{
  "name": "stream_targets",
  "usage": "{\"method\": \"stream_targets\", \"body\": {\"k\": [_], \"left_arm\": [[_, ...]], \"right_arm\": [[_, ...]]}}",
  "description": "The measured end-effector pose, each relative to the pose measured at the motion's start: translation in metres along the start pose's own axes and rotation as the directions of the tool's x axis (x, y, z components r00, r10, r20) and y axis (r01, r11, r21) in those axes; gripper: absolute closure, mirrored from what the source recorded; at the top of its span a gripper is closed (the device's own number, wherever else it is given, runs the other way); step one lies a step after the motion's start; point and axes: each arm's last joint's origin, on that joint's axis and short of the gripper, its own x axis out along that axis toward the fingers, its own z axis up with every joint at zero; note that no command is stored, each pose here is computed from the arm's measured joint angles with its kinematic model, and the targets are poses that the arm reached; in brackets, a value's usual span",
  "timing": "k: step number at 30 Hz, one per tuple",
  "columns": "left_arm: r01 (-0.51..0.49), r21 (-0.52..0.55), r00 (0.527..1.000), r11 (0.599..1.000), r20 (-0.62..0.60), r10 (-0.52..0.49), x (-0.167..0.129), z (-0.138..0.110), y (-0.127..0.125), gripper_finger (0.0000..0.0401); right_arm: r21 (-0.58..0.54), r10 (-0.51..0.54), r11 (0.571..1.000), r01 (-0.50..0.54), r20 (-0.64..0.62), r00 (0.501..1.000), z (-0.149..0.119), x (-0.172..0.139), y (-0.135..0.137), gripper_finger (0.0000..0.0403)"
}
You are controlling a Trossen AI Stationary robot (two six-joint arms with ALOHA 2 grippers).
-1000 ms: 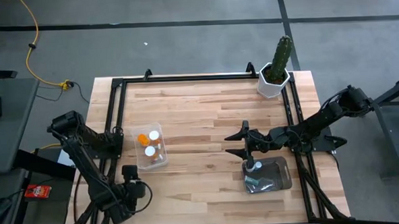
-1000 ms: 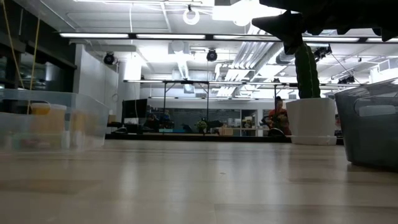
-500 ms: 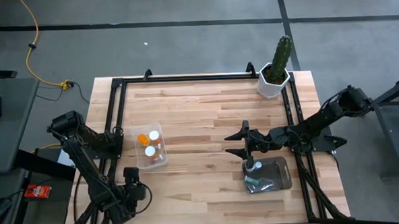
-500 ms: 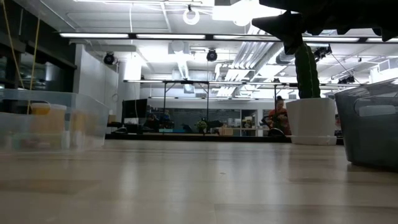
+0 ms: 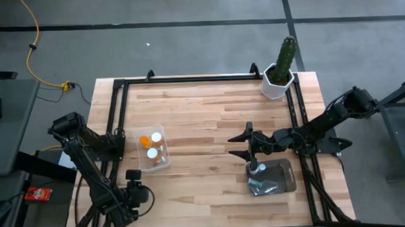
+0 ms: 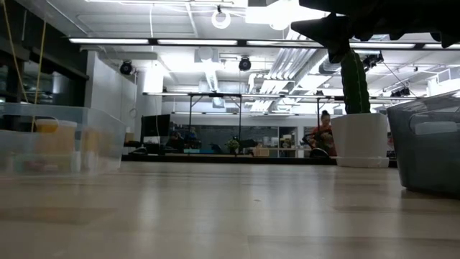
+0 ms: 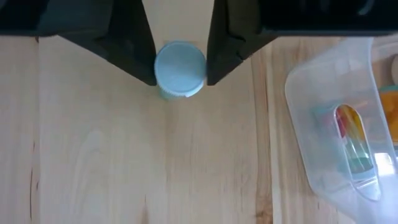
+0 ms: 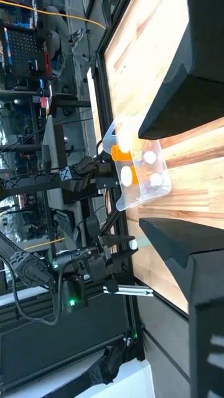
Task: Pick and place medicine bottles into bin by pill shape (circle, oval)
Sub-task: Put the blue tablet bottle into the black bin
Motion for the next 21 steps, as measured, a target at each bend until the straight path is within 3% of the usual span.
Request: {"method": "stream_targets", "body": {"k": [6, 11, 13, 16, 18, 21], "left_arm": [[-0.006, -0.003, 0.998, 1.000, 0.055, 0.006, -0.007, 0.002, 0.004, 0.0305], [-0.038, -0.006, 0.965, 0.999, 0.260, 0.038, -0.031, 0.010, 0.020, 0.0304], [-0.090, -0.021, 0.918, 0.996, 0.385, 0.091, -0.042, 0.015, 0.030, 0.0302], [-0.197, -0.079, 0.805, 0.977, 0.556, 0.208, -0.059, 0.023, 0.048, 0.0301], [-0.258, -0.132, 0.736, 0.957, 0.614, 0.283, -0.067, 0.028, 0.060, 0.0301], [-0.307, -0.207, 0.684, 0.929, 0.630, 0.367, -0.070, 0.038, 0.076, 0.0300]], "right_arm": [[-0.001, 0.000, 1.000, 0.000, 0.000, 1.000, 0.000, 0.000, 0.000, 0.0192], [-0.001, 0.000, 1.000, 0.000, 0.000, 1.000, 0.000, 0.000, 0.000, 0.0192], [-0.001, -0.001, 1.000, 0.001, 0.001, 1.000, 0.000, 0.000, 0.000, 0.0192], [0.002, 0.000, 1.000, 0.000, 0.002, 1.000, 0.000, 0.000, 0.000, 0.0192], [0.002, 0.000, 1.000, 0.000, 0.003, 1.000, 0.000, 0.000, 0.000, 0.0192], [0.003, 0.000, 1.000, 0.000, 0.003, 1.000, 0.000, 0.000, 0.000, 0.0192]]}}
